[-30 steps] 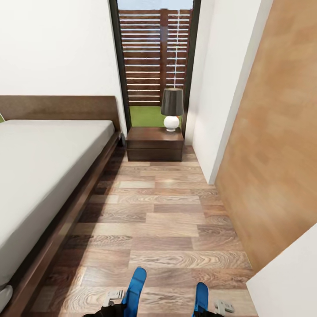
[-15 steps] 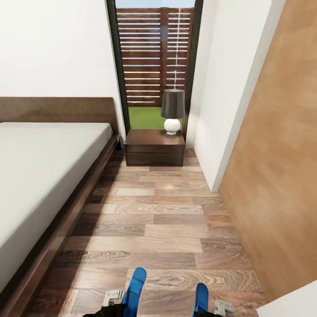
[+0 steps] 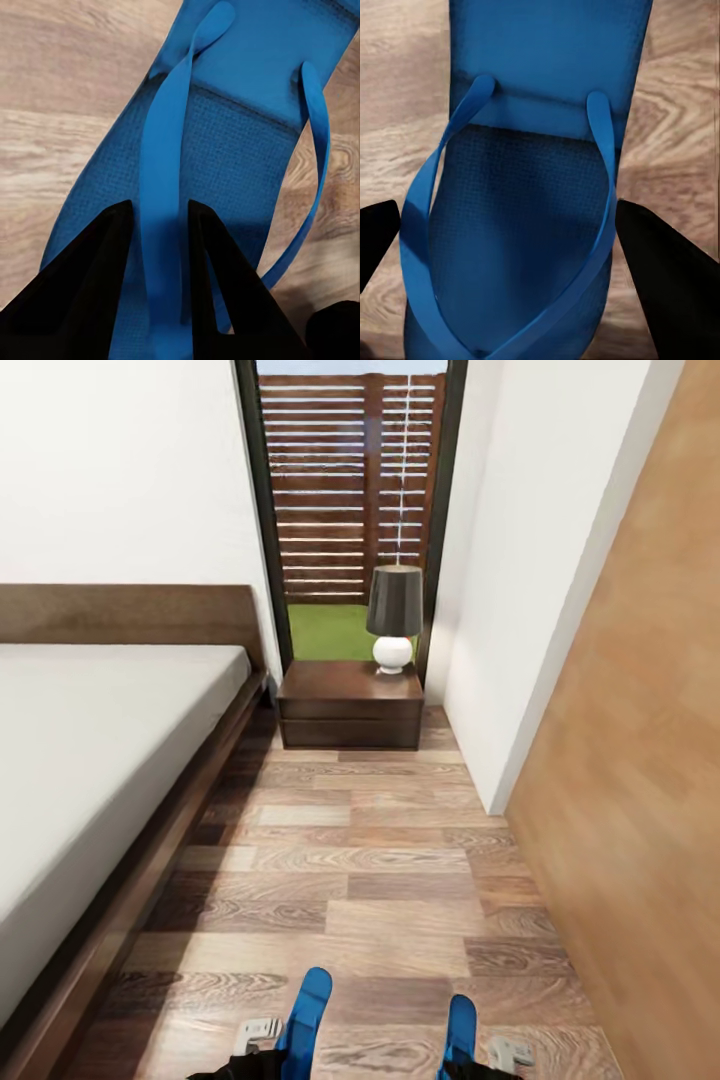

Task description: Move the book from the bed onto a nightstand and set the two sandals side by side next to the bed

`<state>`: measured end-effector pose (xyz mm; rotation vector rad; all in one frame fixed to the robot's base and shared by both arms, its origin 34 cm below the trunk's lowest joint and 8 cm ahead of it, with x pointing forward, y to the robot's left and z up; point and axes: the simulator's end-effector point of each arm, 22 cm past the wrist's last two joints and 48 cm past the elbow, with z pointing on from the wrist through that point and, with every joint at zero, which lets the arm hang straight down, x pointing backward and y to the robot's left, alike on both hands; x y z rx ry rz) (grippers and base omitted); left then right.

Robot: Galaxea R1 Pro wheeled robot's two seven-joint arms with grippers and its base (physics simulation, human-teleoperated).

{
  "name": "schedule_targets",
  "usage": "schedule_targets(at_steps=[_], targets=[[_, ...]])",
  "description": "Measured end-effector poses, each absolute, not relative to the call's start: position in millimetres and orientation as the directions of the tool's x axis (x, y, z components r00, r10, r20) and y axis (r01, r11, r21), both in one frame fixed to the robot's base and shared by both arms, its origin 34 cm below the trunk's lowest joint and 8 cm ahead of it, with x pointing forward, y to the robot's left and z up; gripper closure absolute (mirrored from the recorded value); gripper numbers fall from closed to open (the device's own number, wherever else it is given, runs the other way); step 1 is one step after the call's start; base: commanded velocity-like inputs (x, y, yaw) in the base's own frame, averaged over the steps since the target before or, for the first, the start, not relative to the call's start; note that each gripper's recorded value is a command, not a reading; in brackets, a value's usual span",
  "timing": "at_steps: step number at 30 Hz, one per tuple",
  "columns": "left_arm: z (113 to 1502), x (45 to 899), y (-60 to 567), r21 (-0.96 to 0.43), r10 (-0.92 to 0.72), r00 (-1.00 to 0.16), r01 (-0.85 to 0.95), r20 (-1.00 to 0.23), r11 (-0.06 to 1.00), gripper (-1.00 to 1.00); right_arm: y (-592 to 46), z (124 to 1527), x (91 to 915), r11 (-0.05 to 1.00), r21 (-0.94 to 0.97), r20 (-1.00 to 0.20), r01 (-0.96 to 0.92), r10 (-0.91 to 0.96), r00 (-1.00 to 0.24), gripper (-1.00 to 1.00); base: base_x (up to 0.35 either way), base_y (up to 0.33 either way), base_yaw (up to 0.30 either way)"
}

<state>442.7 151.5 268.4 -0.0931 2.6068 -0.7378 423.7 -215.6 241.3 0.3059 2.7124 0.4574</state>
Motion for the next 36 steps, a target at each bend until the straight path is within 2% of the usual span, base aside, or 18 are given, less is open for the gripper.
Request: schedule_targets(at_steps=[6,27,36], targets=[[268,443,151,-0.514,-0.177,-0.906,0.051,-0.384,0.856,1.0,-221,248,440,0.932,0.342,-0.405,0.123,0.265,-0.875,1.0,0.311,0.0,0.0],[268,443,151,-0.514,-0.176,-0.907,0.052,-0.384,0.856,1.0,-224,249,443,0.933,0.338,-0.419,0.124,0.267,-0.868,1.0,0.312,-0.002,0.0],[268,443,151,-0.514,-0.176,-0.907,0.051,-0.384,0.856,1.0,-225,249,443,0.933,0.338,-0.419,0.125,0.268,-0.867,1.0,0.289,-0.131,0.0]])
